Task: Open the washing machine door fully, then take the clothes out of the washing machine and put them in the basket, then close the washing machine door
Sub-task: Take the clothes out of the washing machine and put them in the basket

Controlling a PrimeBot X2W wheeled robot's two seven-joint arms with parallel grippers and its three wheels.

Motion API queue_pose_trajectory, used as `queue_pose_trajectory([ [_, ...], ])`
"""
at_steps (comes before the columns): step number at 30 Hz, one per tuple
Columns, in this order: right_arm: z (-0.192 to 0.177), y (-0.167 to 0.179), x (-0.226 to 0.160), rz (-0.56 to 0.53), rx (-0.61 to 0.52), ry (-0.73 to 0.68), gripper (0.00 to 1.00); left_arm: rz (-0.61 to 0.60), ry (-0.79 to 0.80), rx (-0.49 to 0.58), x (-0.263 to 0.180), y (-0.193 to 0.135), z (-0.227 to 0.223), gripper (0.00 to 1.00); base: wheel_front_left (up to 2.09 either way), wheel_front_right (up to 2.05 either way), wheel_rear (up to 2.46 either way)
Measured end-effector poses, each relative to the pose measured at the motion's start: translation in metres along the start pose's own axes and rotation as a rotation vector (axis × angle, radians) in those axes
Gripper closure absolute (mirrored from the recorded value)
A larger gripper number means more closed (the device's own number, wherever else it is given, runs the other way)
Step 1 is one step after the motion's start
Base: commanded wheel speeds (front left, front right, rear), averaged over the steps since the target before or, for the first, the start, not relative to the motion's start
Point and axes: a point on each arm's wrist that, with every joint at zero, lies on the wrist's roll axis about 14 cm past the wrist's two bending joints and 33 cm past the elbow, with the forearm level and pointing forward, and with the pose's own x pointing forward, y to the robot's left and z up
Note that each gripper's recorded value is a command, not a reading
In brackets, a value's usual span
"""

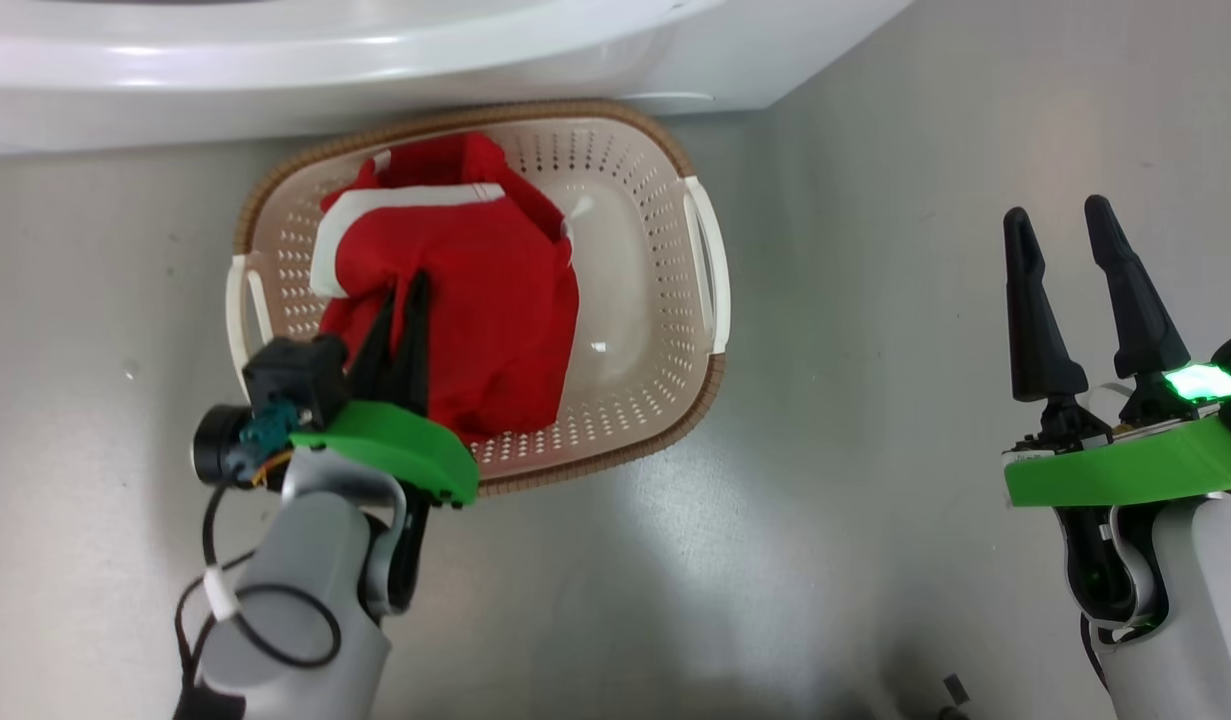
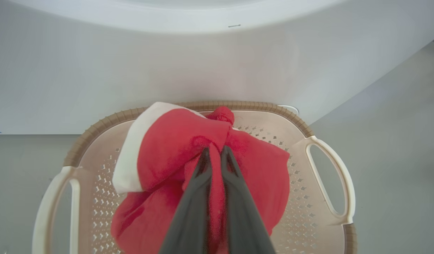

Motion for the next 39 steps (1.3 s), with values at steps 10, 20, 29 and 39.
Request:
queue_pose_trajectory([
  [10, -0.012, -0.007, 0.01, -0.011, -0.003, 0.017, 0.0, 0.002, 0.157, 0.024, 0.017, 0.01, -0.048, 1.0, 0.0, 0.0, 0.0],
  [20, -0.015, -0.009, 0.013, -0.013, -0.004, 0.02, 0.0, 0.009, 0.173, 0.013, 0.024, 0.011, -0.051, 0.02, 0.0, 0.0, 0.0],
  [29, -0.001, 0.0, 0.012, 0.004, -0.001, -0.009, 0.0, 0.004, 0.121, 0.012, 0.02, 0.008, -0.027, 0.0, 0.0, 0.0, 0.0],
  [39, 0.02, 0.009, -0.007, 0.017, 0.001, -0.037, 0.0, -0.006, 0.024, -0.007, -0.006, 0.002, 0.01, 0.0, 0.0, 0.0, 0.0],
])
